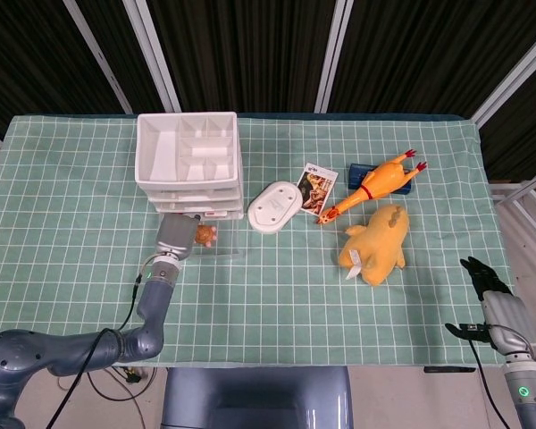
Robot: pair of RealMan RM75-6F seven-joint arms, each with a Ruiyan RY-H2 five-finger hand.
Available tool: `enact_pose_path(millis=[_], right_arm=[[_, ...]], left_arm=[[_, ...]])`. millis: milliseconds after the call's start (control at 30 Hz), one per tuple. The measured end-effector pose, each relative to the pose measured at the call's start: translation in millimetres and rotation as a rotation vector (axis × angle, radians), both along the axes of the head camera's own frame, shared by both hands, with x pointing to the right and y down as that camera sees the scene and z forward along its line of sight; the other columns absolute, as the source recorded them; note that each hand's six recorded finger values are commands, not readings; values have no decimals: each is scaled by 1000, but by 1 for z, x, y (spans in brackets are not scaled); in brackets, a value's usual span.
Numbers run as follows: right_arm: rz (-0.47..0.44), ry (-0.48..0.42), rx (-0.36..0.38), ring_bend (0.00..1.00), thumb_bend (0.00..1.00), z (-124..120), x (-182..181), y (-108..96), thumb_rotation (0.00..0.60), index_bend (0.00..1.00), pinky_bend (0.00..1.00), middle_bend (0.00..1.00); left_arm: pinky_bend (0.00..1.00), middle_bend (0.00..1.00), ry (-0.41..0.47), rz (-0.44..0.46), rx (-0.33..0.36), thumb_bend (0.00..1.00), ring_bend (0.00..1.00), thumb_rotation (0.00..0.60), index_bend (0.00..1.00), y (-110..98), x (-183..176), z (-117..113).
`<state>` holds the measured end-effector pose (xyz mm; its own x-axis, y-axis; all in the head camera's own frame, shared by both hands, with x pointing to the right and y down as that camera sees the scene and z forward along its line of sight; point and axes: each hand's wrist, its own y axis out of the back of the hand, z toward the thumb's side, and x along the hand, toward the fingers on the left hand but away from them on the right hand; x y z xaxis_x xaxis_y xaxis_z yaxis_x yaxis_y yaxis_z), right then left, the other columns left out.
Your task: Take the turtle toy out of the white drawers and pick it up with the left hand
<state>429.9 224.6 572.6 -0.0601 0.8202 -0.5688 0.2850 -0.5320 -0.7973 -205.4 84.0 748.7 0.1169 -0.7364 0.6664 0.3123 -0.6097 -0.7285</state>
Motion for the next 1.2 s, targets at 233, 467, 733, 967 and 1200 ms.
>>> enact_pose_path(millis=[233, 467, 733, 967, 1200], right_arm=[[5, -4, 0, 0, 81, 0, 0, 0, 600, 0, 185, 0], [10, -4, -2, 0, 83, 0, 1, 0, 600, 0, 186, 0], [12, -4, -2, 0, 84, 0, 1, 0, 600, 0, 185, 0], [14, -6, -2, 0, 86, 0, 1, 0, 600, 0, 186, 0], [11, -5, -1, 0, 92, 0, 0, 0, 600, 0, 185, 0]], left_arm=[[1000, 1000, -4, 1, -7, 313, 1000, 600, 389, 1, 2, 4], [1000, 1000, 15, -3, -8, 312, 1000, 600, 469, 0, 6, 3], [1000, 1000, 26, -7, -11, 324, 1000, 600, 580, 1, 6, 3], [1000, 1000, 36, -10, -8, 351, 1000, 600, 600, 1, 5, 2], [1000, 1000, 66, -8, 21, 370, 1000, 600, 596, -4, 7, -9]])
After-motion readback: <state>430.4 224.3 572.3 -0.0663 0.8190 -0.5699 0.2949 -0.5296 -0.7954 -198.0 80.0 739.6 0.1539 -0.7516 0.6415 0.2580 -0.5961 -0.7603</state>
